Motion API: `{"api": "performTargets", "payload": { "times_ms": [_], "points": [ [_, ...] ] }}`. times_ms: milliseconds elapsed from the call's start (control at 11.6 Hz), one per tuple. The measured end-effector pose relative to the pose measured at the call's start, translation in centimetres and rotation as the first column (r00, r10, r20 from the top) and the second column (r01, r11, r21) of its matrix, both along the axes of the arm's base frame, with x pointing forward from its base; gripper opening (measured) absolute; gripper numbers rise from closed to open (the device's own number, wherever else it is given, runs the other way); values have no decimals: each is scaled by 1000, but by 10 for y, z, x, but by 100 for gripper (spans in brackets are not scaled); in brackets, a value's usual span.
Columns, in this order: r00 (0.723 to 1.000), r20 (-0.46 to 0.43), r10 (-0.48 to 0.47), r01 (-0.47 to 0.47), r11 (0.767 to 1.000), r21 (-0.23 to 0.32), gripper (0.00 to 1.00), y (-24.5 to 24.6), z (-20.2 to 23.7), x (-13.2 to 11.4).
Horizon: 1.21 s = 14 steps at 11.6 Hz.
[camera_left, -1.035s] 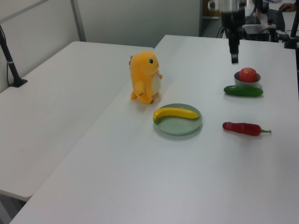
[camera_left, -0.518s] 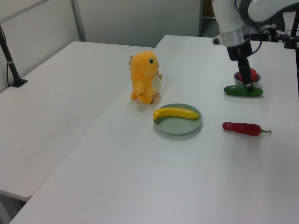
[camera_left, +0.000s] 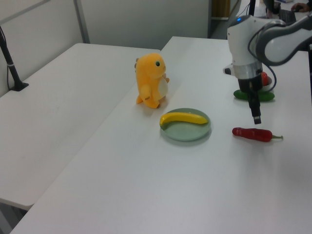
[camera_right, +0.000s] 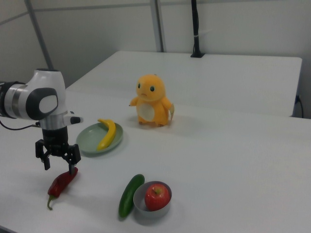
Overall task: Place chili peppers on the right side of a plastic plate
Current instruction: 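Move the gripper down over the red chili pepper, then close the gripper on the red chili pepper and lift it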
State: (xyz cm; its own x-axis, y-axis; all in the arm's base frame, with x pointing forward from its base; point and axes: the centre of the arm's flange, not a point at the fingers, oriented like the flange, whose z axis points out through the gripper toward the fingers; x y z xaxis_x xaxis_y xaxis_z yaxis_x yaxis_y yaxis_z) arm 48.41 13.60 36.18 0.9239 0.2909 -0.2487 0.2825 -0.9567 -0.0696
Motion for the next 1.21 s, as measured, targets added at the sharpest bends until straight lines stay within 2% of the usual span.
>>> {"api": "performTargets", "payload": {
  "times_ms": [345, 949, 1122, 1208],
  "points": [
    [999, 37, -33, 33, 999, -5, 100, 9, -25, -10],
    [998, 35, -47, 48, 999, -5, 100, 18, -42, -10],
    [999, 25, -44, 45, 999, -6, 93, 20, -47, -11],
    [999, 22, -45, 45, 999, -6, 83, 20, -49, -11]
  ]
}}
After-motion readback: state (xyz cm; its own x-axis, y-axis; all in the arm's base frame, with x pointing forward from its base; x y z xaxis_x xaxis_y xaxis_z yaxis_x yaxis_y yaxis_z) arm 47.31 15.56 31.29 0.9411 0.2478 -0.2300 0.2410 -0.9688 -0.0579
